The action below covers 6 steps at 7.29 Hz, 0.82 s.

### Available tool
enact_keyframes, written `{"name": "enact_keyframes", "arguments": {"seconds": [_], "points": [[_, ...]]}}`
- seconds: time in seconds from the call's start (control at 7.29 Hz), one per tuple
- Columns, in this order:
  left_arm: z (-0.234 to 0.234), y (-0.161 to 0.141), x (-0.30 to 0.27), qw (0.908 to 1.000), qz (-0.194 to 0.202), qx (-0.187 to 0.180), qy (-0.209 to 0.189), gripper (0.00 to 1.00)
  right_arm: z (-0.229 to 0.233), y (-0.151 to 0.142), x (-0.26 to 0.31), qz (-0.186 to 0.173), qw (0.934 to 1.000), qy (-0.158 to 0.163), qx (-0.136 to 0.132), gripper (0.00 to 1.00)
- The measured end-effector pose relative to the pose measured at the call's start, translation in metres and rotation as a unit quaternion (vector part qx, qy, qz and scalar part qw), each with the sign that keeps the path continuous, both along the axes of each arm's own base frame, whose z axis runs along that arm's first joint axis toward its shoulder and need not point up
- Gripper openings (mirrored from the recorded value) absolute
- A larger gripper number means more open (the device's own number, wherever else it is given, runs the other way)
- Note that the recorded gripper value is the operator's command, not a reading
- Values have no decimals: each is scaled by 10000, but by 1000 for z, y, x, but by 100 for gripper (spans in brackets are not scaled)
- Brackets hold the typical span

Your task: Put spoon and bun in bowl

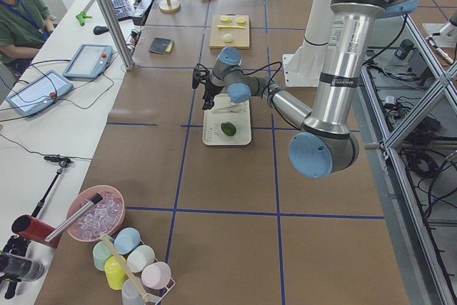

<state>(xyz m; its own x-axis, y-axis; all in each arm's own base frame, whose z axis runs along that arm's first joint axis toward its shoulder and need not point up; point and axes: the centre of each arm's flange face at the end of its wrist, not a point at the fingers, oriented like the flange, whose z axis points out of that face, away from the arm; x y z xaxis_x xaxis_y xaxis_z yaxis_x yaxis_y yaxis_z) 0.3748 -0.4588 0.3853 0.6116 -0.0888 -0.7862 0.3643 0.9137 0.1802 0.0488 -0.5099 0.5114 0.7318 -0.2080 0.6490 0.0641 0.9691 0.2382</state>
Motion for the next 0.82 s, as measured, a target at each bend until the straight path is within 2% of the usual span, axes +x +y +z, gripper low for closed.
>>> {"name": "enact_keyframes", "arguments": {"seconds": [0.27, 0.69, 0.82], "points": [[5, 21, 45, 9999, -36, -167, -25, 62, -1, 0, 0, 6, 10000, -1, 2, 100], [15, 38, 71, 9997, 62, -208, -134, 62, 0, 0, 0, 12, 10000, -2, -10, 100], [16, 42, 75, 9996, 83, -204, -157, 59, 0, -1, 0, 12, 10000, -2, -13, 100]]}}
